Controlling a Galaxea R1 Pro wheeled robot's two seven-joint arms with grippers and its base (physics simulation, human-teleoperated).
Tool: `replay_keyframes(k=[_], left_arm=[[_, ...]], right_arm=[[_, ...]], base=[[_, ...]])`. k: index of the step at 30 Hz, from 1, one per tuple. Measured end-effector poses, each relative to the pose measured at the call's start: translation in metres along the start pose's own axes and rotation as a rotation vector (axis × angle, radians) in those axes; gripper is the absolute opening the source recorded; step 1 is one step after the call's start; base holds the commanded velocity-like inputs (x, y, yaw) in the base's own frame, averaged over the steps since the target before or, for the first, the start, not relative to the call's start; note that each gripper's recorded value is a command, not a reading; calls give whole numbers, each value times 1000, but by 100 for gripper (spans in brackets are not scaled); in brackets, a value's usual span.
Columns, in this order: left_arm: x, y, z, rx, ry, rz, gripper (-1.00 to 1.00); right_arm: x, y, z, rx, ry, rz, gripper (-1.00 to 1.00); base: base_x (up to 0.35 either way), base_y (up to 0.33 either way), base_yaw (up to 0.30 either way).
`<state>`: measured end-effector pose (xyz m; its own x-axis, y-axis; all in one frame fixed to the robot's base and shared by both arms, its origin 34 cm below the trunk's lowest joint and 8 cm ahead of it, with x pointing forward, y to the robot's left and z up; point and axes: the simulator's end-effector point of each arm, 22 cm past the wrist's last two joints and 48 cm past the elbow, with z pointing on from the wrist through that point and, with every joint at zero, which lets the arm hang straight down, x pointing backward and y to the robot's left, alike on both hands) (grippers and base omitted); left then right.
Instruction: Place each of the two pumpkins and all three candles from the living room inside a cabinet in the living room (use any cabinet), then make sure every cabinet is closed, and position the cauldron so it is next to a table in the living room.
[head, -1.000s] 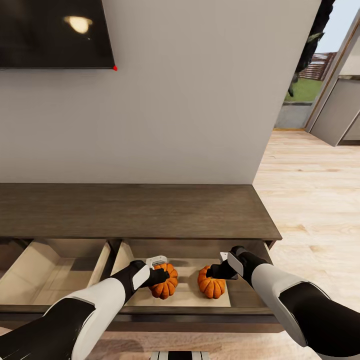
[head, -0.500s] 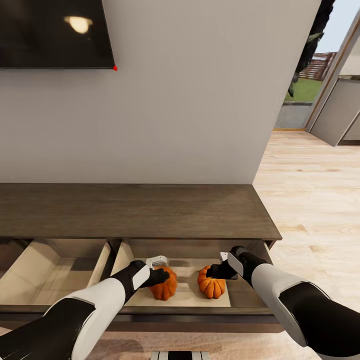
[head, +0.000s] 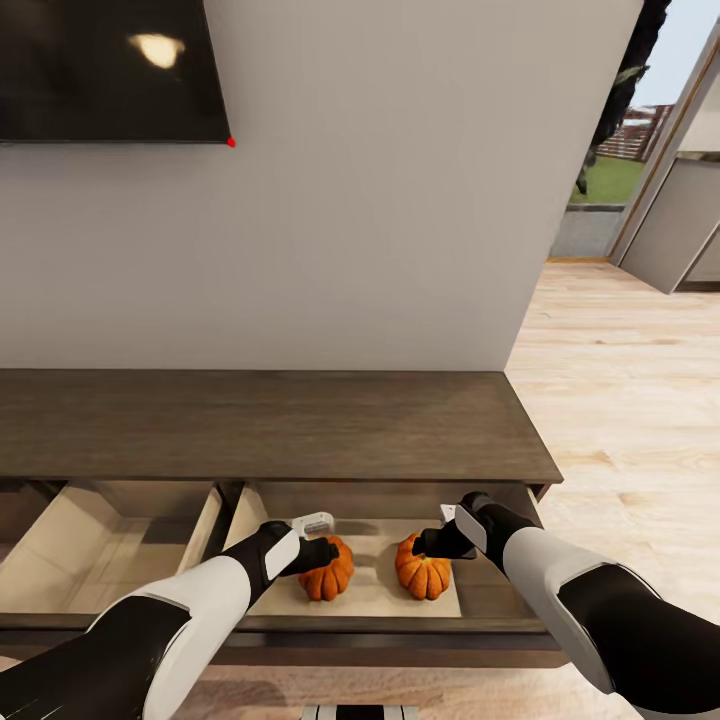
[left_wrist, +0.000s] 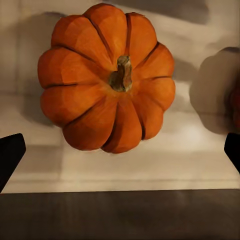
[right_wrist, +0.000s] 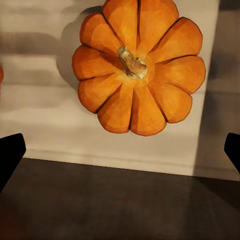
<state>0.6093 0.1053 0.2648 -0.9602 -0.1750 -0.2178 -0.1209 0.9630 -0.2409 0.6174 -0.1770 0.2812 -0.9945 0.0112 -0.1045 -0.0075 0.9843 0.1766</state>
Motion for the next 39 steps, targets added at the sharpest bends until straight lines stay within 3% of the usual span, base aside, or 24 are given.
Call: replay_keyframes(k=[39], left_arm=[[1,-1,-2,0,8,0,100]], right_arm=[[6,-1,-1,5,23,4,100]], base=[[0,0,0]])
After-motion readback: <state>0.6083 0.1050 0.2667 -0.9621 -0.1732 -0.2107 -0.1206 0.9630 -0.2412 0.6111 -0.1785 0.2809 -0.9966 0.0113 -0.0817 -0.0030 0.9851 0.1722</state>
